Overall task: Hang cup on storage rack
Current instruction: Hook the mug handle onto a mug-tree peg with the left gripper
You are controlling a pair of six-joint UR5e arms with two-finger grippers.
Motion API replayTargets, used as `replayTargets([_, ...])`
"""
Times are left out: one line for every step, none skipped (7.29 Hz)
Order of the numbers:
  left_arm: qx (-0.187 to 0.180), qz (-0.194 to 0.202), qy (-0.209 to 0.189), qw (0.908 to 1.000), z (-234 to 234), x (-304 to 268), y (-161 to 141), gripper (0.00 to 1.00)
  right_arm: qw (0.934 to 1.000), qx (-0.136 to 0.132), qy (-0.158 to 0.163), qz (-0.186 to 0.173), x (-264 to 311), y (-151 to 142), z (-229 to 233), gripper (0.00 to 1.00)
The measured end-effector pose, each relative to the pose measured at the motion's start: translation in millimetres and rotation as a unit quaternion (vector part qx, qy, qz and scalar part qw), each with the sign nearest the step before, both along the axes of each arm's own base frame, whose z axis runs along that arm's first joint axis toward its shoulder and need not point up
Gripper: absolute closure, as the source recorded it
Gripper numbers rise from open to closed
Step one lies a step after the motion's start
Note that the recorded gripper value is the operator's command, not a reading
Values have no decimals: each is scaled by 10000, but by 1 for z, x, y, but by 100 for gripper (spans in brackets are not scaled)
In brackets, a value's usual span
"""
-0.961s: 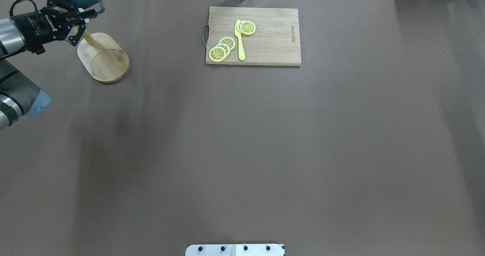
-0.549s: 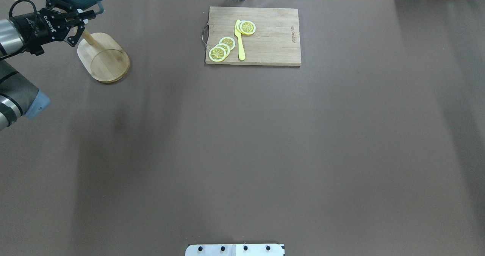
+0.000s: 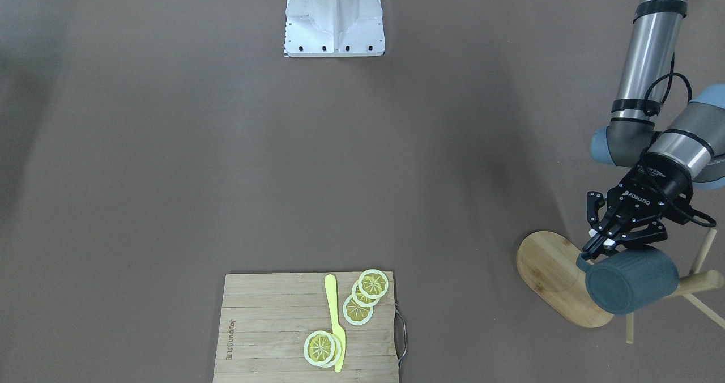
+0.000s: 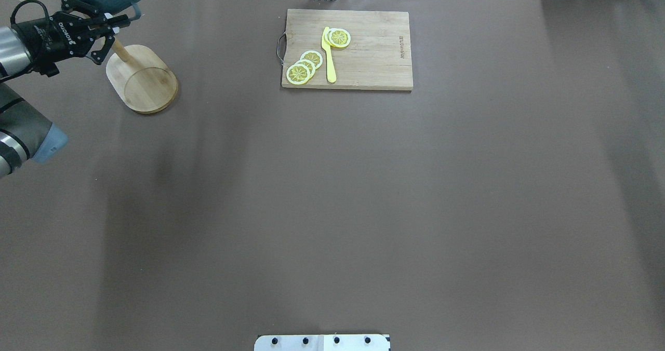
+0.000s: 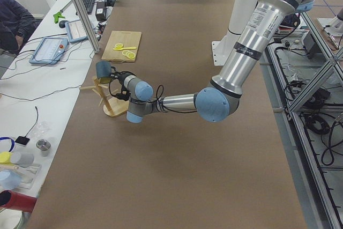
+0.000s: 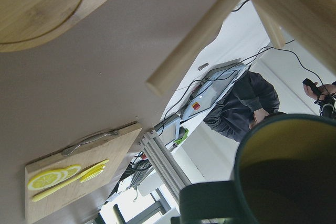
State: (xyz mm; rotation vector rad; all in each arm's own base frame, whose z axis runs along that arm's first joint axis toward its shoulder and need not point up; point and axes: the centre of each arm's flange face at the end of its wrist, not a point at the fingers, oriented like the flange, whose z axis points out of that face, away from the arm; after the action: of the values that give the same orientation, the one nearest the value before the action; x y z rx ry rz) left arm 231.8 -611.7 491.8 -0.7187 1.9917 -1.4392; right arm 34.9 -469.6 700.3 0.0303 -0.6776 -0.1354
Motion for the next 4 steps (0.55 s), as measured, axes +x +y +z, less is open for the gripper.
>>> replayTargets([7,-2,-5,10000,0,-1,0,94,10000,1,0,0,0,0,0,0])
replayTargets([6,-5,-9,10000,0,-1,0,94,10000,3,0,0,0,0,0,0])
replayTargets([-2,-8,-15,10000,2,-2,0,94,10000,6,0,0,0,0,0,0])
replayTargets([-17,-13,-26,10000,4,-3,1,92,10000,8,0,0,0,0,0,0])
